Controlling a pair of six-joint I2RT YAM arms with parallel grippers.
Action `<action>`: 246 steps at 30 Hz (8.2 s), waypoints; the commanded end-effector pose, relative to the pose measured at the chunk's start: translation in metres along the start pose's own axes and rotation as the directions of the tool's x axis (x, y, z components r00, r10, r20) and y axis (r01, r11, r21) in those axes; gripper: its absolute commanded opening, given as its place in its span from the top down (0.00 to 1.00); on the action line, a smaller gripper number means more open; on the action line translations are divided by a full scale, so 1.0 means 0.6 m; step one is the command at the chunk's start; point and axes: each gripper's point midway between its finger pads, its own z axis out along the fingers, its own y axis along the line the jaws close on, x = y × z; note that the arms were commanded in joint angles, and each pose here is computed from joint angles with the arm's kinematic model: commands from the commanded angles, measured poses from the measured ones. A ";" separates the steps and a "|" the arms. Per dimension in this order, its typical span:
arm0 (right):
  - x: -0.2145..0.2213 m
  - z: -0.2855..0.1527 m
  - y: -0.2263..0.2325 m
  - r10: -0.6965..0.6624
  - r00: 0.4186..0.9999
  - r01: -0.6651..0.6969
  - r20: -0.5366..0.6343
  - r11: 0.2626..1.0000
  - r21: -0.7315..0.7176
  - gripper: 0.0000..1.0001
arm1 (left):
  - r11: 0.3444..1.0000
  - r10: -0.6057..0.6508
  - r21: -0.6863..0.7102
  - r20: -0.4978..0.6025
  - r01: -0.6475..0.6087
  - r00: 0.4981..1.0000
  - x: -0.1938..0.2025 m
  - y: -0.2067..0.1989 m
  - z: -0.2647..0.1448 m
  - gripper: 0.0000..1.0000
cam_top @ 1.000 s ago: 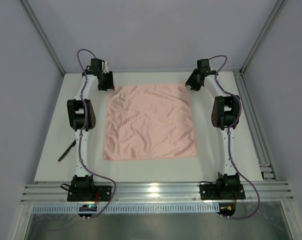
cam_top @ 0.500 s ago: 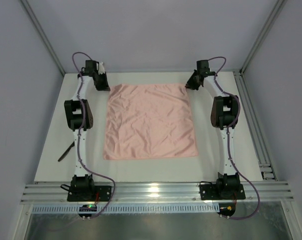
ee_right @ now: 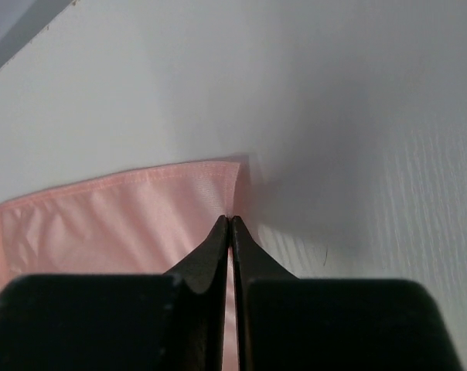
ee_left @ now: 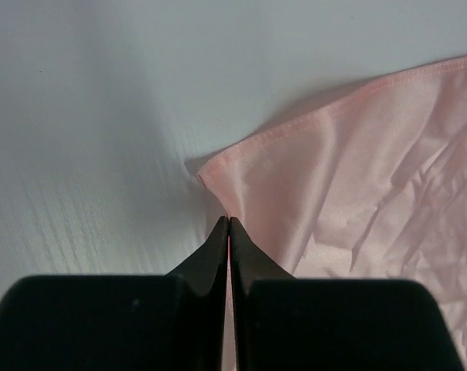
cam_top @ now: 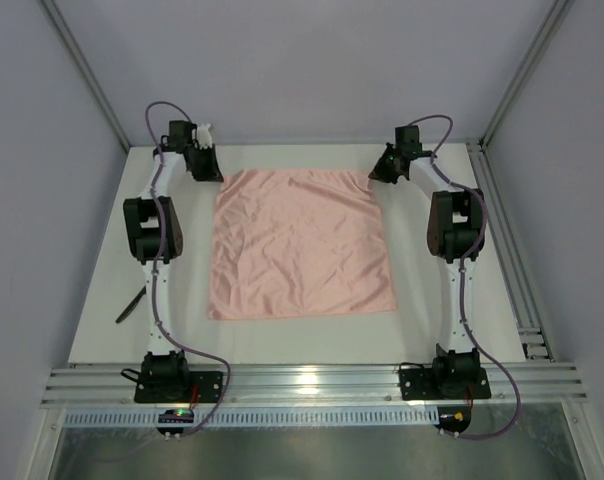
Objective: Fold the napkin into a case and place the utensils inside
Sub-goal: Pick up the flattened napkin from the center of the board, then fold the rectangle-folded napkin at the center of the board, then move the rectangle-folded napkin to the center of the board, then fold the rectangle-folded napkin at the center of the board.
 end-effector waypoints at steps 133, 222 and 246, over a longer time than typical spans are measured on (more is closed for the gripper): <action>0.650 -0.386 0.083 -0.813 0.533 0.680 -0.234 0.576 -0.453 0.96 | 0.858 0.511 0.122 -0.314 -0.500 0.800 0.365 -0.141 -0.202 0.70; 0.288 -0.301 -0.154 -0.394 0.864 0.433 -0.313 0.899 0.066 0.93 | 0.925 0.364 0.234 -0.322 -0.299 0.874 0.371 -0.108 -0.238 0.93; 0.345 -0.420 -0.154 -0.263 0.932 0.288 -0.249 0.955 0.071 0.96 | 0.840 0.508 0.344 -0.223 -0.420 0.832 0.414 -0.157 -0.336 1.00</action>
